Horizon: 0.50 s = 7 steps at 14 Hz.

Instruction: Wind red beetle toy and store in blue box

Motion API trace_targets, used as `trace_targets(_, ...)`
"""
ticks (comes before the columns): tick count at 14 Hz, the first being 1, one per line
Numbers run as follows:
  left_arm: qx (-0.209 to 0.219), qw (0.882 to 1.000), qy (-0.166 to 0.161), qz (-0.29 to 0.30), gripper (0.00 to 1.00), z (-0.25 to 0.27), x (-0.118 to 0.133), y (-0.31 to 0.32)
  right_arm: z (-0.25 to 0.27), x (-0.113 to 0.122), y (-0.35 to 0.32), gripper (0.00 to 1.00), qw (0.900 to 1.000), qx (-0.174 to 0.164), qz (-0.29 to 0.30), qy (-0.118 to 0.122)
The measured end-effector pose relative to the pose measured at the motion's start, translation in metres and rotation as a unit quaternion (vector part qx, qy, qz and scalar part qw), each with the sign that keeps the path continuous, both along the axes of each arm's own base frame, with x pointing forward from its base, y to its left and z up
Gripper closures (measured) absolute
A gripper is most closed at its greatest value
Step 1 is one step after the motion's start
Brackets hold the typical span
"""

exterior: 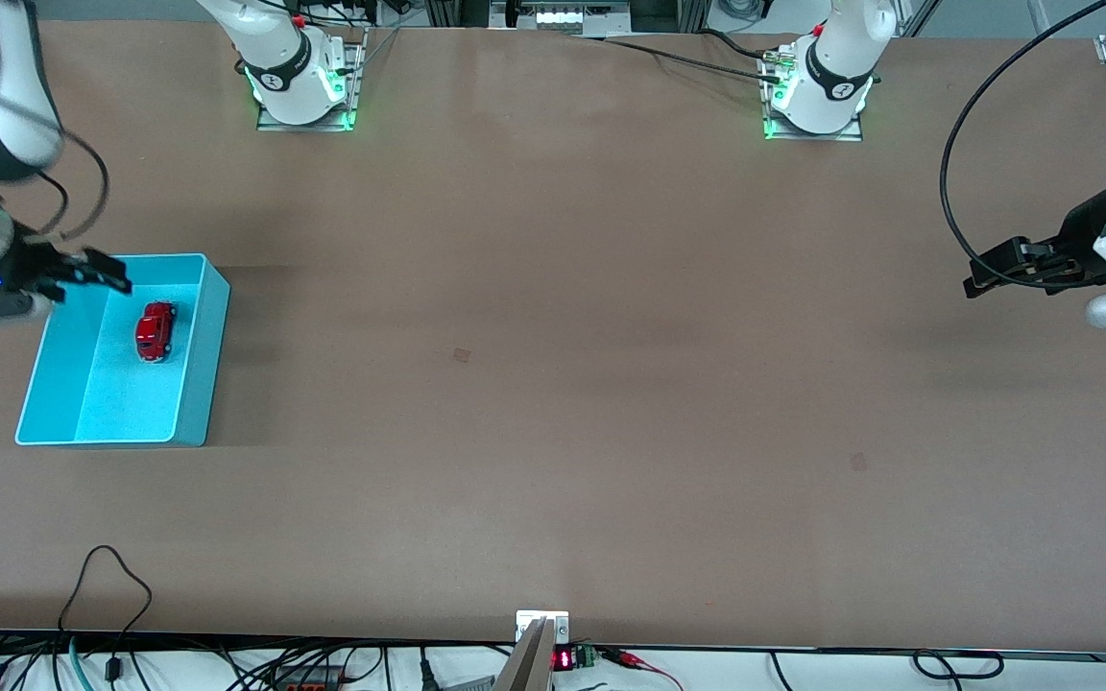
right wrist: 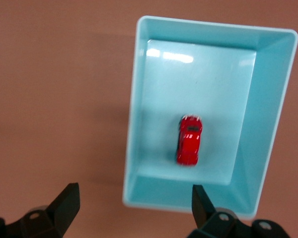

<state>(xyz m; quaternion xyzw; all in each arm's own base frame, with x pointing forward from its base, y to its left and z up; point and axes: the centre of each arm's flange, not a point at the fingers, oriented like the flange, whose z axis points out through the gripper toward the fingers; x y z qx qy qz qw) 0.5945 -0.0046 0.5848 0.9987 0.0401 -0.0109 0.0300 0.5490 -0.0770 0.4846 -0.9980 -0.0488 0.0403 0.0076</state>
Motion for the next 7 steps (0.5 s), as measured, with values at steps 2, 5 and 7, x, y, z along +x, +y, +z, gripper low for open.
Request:
trace_targets(2, 0.0, 1.0, 0.004, -0.003, 0.0, 0.002, -0.003, -0.002, 0.06, -0.005, 0.036, 0.0, 1.0, -0.004, -0.012, 0.014)
trace_targets(5, 0.002, 0.999, 0.022, -0.026, 0.0, 0.008, -0.014, -0.023, 0.109, -0.011, 0.068, 0.0, 1.0, -0.008, -0.01, 0.019)
trace_targets(7, 0.005, 0.999, 0.022, -0.032, 0.0, 0.013, -0.018, -0.029, 0.112, -0.011, 0.072, 0.0, 1.0, -0.008, -0.007, 0.021)
